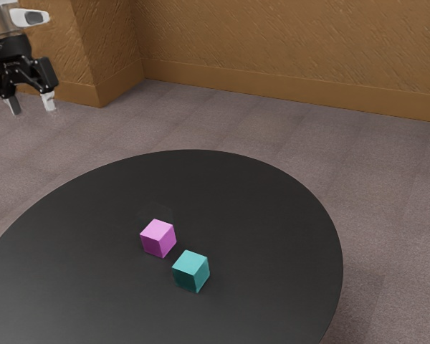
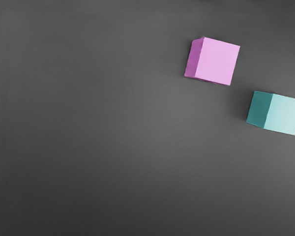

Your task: Pick up the blue block with one arm, and put the blue block on the pink block with one arm

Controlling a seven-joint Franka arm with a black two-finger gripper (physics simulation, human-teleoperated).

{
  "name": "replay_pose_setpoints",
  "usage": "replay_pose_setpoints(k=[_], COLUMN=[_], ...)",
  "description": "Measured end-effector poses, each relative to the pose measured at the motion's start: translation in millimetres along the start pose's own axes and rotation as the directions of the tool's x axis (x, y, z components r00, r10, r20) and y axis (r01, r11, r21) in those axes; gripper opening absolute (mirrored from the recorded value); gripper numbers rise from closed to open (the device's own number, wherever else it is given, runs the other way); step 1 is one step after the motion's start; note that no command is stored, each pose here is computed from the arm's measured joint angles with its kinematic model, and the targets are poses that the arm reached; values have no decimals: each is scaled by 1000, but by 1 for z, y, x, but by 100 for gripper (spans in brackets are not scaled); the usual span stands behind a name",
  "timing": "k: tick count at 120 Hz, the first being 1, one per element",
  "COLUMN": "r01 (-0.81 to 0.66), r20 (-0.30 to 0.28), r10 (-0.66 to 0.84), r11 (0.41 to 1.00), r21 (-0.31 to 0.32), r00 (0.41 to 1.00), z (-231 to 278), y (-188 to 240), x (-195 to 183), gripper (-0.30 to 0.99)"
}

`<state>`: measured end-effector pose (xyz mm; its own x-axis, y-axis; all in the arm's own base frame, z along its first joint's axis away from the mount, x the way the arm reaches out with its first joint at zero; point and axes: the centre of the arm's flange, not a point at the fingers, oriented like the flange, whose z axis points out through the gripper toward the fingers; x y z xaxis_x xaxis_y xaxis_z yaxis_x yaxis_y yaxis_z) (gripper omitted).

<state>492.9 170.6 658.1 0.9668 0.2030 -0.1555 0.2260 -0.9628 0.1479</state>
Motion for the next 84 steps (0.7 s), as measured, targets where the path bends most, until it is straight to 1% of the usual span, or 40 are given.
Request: replay_pose_setpoints(k=[6,12,17,19,21,23,25,28,30,32,35,38,41,44,49,58,69,76,84], r01=[41,85,114,120,112,80,18,-118,-209,-282,-351,-383,-392,-391,-382,-394,-415,-424,-432], r20=[-56,-88,-97,-90,-76,-59,-38,-1,25,48,79,109,131,148,145,108,58,12,-21], r10=[-41,-85,-112,-117,-109,-77,-15,118,207,278,343,370,376,372,365,383,411,427,438], r11=[999,996,993,992,993,995,997,987,970,950,926,914,910,912,916,911,901,896,893], r21=[1,2,19,28,39,54,75,107,122,132,136,137,135,128,120,122,125,129,128], r00=[998,992,989,989,991,995,999,993,978,959,936,923,917,916,920,918,910,904,899], z=[-7,-7,1,10,22,36,53,85,107,127,156,186,215,242,270,302,343,356,368], y=[-27,-55,-71,-72,-63,-39,4,93,152,200,246,267,274,270,261,268,274,280,283], x=[4,9,19,29,42,58,74,89,89,85,77,72,69,62,52,42,20,14,3], gripper=[67,67,67,67,67,67,68,68,67,67,66,66,66,66,66,66,66,66,66])
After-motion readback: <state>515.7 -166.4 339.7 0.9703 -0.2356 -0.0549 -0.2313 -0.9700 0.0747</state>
